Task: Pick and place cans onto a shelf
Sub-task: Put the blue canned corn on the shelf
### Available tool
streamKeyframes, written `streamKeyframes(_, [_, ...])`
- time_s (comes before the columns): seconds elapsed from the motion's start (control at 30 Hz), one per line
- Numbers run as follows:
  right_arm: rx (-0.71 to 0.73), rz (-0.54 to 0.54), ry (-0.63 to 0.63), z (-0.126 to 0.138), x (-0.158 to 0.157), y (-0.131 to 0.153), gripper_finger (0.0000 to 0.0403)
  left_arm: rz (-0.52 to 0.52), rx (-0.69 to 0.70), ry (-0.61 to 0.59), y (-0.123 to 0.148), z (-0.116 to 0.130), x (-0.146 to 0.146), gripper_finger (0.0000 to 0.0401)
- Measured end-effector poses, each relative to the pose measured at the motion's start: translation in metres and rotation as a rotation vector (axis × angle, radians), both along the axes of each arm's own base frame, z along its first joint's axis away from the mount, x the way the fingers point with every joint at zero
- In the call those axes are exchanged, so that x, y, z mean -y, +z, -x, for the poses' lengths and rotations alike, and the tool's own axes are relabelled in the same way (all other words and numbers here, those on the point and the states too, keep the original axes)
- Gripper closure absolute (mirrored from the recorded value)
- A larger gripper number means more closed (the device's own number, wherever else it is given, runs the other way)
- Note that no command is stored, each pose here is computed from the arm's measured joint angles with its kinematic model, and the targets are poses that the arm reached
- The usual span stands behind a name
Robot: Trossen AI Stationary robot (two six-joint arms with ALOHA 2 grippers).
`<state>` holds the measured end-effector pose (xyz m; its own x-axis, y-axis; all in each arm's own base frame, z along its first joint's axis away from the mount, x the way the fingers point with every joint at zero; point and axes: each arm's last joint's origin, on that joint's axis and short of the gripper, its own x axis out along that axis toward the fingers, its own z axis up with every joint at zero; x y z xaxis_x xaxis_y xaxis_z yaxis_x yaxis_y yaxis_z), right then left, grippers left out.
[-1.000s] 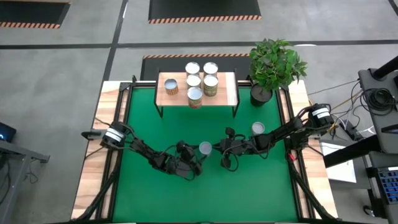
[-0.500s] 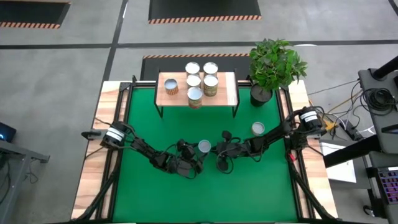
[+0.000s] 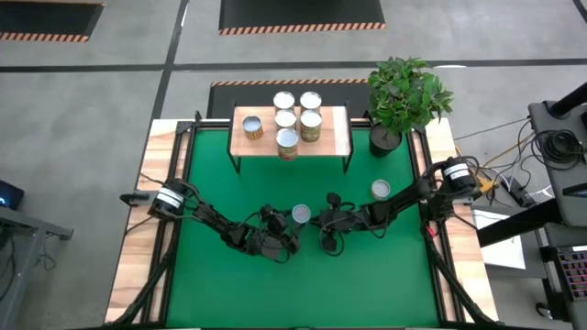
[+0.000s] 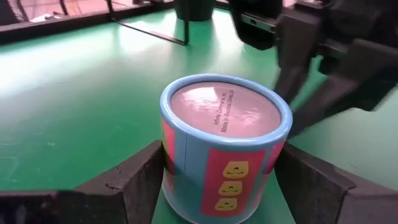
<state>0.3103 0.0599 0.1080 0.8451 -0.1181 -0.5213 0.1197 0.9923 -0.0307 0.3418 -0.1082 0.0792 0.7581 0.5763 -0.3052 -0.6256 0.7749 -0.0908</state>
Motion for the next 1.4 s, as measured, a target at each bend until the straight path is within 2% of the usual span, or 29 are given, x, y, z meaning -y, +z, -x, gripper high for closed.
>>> streamKeyframes(0.3, [-0.013, -0.003, -0.028, 0.011, 0.0, 0.024, 0.0376, -0.001, 0.04, -0.008, 0.016, 0.003, 0.007, 0.0141])
streamKeyframes(0.47, [0.009, 0.007, -0.054, 0.021, 0.001, 0.05, 0.0376, -0.046, 0.057, -0.004, 0.047, 0.009, 0.006, 0.0141])
streamKeyframes(0.6, [0.046, -0.003, -0.055, 0.033, 0.004, 0.075, 0.0376, -0.083, 0.066, 0.04, 0.075, 0.028, -0.004, 0.0141])
streamKeyframes(0.77, [0.136, -0.008, -0.044, 0.048, 0.008, 0.106, 0.0376, -0.146, 0.088, 0.123, 0.112, 0.061, -0.028, 0.0141])
streamKeyframes(1.0, [0.252, 0.01, -0.025, 0.061, 0.011, 0.135, 0.0376, -0.135, 0.154, 0.286, 0.157, 0.094, -0.083, 0.0141])
streamKeyframes(1.2, [0.296, 0.022, -0.018, 0.07, 0.013, 0.148, 0.0376, -0.134, 0.077, 0.394, 0.166, 0.113, -0.117, 0.0141])
streamKeyframes(1.4, [0.31, 0.036, -0.013, 0.072, 0.014, 0.152, 0.0376, -0.095, 0.038, 0.414, 0.159, 0.112, -0.134, 0.0141])
